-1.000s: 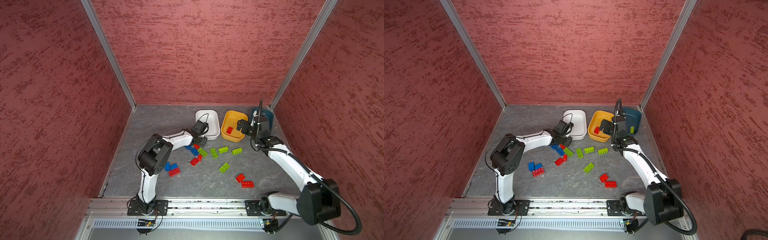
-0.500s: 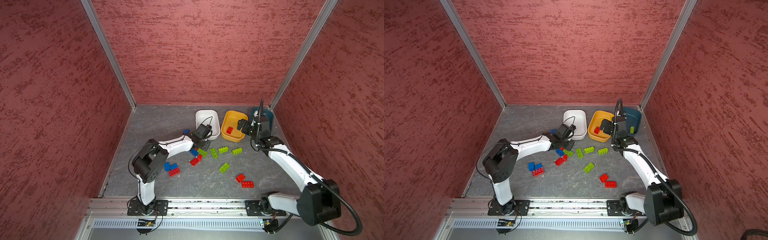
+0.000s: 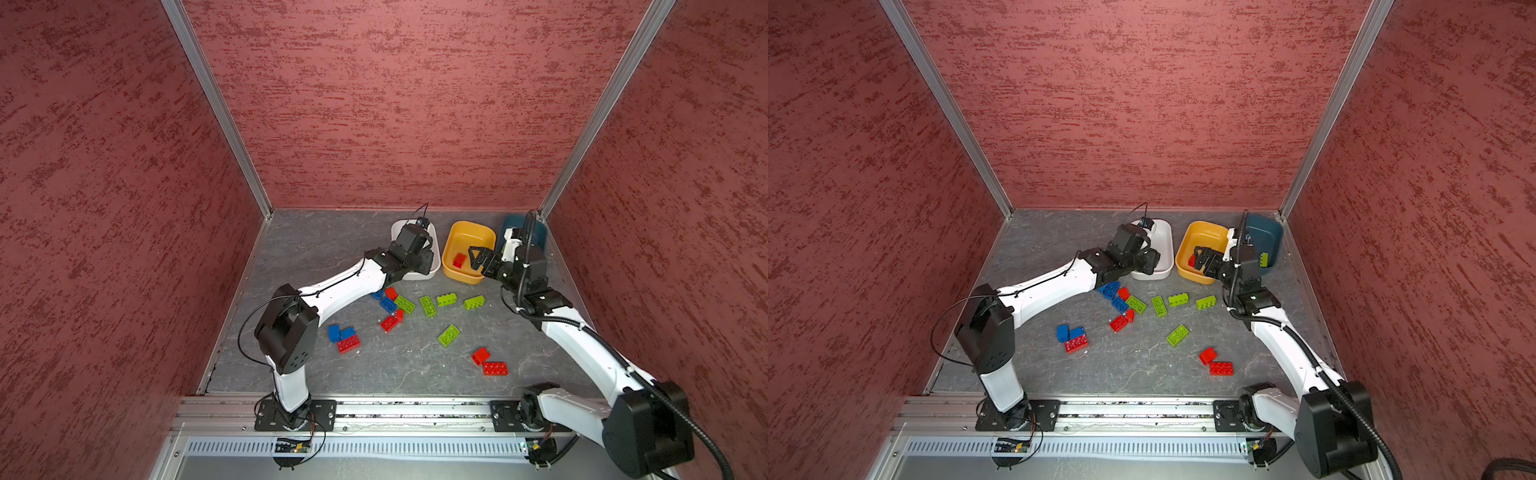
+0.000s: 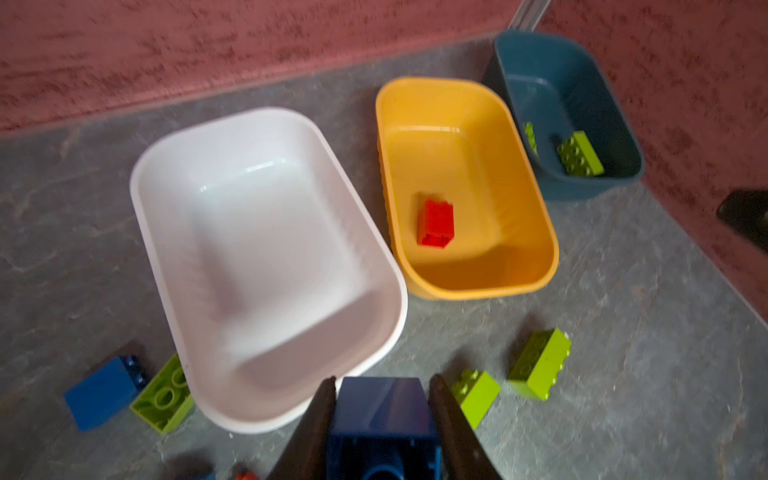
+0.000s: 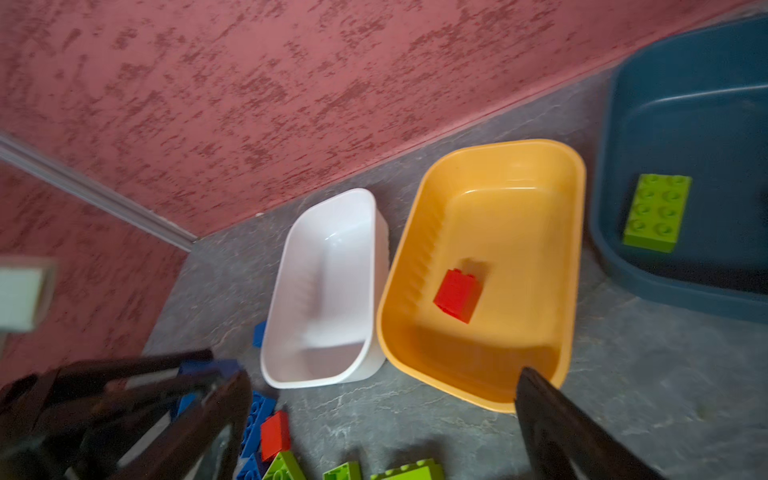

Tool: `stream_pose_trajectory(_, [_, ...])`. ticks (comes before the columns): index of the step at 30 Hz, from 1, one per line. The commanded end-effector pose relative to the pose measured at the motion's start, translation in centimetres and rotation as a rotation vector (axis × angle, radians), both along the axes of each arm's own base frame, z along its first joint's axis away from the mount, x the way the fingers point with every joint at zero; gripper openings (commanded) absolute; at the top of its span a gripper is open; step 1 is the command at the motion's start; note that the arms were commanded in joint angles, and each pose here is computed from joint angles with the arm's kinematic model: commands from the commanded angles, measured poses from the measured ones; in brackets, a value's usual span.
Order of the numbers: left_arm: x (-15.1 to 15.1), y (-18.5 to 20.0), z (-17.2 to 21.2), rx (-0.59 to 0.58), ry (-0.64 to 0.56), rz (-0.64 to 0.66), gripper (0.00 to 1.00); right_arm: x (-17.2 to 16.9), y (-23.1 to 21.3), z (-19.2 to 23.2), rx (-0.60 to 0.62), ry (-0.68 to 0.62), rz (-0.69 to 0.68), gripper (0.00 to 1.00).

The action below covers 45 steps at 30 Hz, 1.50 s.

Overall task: Sort the legos into containers by color
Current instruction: 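Grasp a blue brick with the left gripper while the right gripper lifts away, then drop the blue brick into the white tub while the right gripper descends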

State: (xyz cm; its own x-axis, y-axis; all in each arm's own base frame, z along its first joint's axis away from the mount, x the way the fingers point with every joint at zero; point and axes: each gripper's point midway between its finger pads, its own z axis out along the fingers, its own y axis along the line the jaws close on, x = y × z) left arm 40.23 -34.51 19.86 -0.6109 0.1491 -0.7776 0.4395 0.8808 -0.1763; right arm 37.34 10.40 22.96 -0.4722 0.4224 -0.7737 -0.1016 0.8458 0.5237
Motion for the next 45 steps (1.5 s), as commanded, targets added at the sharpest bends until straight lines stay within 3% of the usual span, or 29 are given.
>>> stream_pose_trajectory(1, [2.6, 1.4, -1.2, -0.011, 0.036, 0.124, 0.21, -0.4, 2.1, 3.4, 0.052, -0.131, 0.131, 0.99])
stream_pose_trajectory(16, [11.0, 2.8, -5.6, 0.015, 0.089, 0.263, 0.24, -0.6, 1.9, 2.2, 0.033, -0.041, 0.123, 0.99])
stream_pose_trajectory(18, [11.5, 2.5, -6.1, 0.022, 0.098, 0.266, 0.27, -0.7, 1.9, 2.0, 0.03, -0.032, 0.119, 0.99])
stream_pose_trajectory(20, [11.9, 2.6, -6.4, 0.034, 0.108, 0.277, 0.4, -0.8, 1.6, 1.7, 0.025, -0.029, 0.104, 0.99])
stream_pose_trajectory(23, [11.9, 2.4, -5.8, 0.027, 0.121, 0.267, 0.59, -0.9, 1.0, 1.6, 0.01, -0.027, 0.076, 0.99])
stream_pose_trajectory(33, [9.8, 1.0, -0.5, -0.066, 0.047, 0.162, 0.98, -1.6, 0.2, -0.8, -0.02, 0.07, 0.039, 0.99])
stream_pose_trajectory(45, [5.1, 0.1, 2.8, -0.204, 0.006, 0.041, 0.99, -5.0, -4.1, -9.4, -0.026, 0.332, -0.227, 0.97])
